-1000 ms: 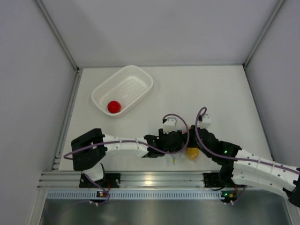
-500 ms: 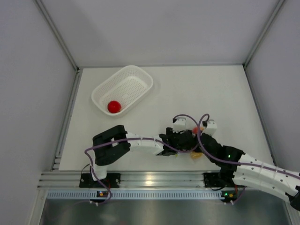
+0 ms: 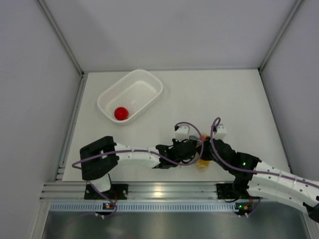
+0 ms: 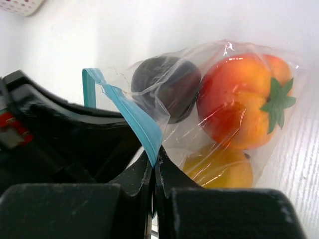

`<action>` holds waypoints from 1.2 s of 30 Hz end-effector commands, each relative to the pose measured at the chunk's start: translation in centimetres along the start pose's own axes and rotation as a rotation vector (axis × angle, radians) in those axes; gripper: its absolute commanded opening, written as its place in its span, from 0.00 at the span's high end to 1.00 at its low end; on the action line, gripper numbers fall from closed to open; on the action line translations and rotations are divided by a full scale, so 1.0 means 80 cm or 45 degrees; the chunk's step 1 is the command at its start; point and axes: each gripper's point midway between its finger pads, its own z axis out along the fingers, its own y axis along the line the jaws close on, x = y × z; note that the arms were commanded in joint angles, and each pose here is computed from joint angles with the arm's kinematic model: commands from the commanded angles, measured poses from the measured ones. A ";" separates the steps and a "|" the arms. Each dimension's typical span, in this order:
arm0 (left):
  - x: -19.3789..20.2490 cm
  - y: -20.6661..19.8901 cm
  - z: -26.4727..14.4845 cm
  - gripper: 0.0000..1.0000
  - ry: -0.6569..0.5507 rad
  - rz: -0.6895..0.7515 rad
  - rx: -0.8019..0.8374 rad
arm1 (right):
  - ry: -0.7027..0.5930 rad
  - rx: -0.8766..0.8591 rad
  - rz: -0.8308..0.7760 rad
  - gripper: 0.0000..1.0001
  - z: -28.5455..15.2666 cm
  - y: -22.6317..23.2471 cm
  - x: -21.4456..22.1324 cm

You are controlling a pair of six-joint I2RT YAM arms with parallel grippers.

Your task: Open the zip-top bag and remove the fake food

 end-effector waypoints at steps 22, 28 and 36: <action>-0.076 0.072 -0.155 0.97 -0.187 -0.129 0.066 | 0.094 -0.787 0.286 1.00 0.007 0.232 -0.038; -0.057 0.073 -0.149 0.93 -0.121 -0.086 0.072 | 0.070 -0.855 0.395 1.00 -0.010 0.227 -0.042; -0.033 0.068 -0.132 0.76 -0.027 -0.015 0.048 | -0.009 -0.549 0.246 1.00 0.002 0.174 -0.052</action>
